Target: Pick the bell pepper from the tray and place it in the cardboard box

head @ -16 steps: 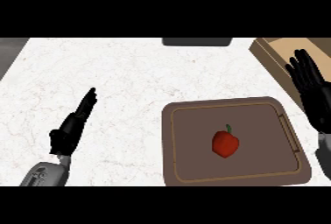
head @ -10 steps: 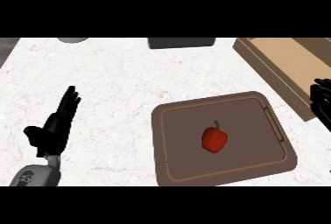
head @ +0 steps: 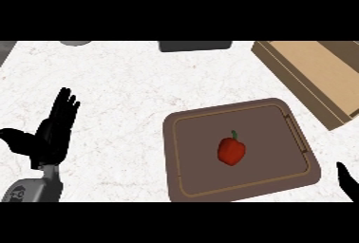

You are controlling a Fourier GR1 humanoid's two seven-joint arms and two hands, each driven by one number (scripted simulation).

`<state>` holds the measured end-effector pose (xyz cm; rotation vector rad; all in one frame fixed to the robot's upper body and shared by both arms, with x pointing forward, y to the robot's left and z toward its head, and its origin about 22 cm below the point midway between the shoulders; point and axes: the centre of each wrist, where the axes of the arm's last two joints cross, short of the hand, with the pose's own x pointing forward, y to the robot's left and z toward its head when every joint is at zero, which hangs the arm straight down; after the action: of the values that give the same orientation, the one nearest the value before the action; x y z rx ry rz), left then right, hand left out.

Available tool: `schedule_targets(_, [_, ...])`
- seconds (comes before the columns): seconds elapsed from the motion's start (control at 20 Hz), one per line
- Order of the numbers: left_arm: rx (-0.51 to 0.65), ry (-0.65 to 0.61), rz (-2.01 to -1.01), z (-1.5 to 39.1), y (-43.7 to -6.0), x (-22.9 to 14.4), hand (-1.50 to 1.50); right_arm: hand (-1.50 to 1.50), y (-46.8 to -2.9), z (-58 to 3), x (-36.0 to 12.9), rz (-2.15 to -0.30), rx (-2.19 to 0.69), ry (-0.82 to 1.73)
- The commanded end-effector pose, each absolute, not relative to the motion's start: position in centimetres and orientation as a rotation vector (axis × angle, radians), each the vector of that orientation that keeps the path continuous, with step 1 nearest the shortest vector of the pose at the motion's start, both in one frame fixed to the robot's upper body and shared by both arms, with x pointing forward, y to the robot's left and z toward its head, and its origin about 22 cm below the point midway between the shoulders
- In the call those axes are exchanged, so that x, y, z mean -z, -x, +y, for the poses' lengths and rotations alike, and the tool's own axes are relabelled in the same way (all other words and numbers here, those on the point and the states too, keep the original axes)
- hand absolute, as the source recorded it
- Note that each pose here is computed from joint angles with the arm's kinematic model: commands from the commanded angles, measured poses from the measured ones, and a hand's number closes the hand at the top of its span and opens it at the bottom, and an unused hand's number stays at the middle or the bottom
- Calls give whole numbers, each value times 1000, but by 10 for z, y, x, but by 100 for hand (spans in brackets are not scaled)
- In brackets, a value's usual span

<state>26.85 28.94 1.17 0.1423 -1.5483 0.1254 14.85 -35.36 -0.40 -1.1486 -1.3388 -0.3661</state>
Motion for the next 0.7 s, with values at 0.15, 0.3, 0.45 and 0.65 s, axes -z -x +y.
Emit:
schedule_targets(0.15, [-116, -99, -1577, 275, -277, -40, 0, -150, -71, -329, -9, -1145, 81, 1146])
schedule_targets(0.3, [-109, -77, -1573, 265, -276, -41, 0, -150, -57, -308, -19, -1040, -9, 979])
schedule_targets(0.45, [-89, -70, -1573, 262, -278, -51, 0, -150, -53, -294, -49, -974, -53, 896])
schedule_targets(0.65, [-80, -46, -1553, 258, -270, -45, 0, -150, -60, -275, -100, -957, -23, 860])
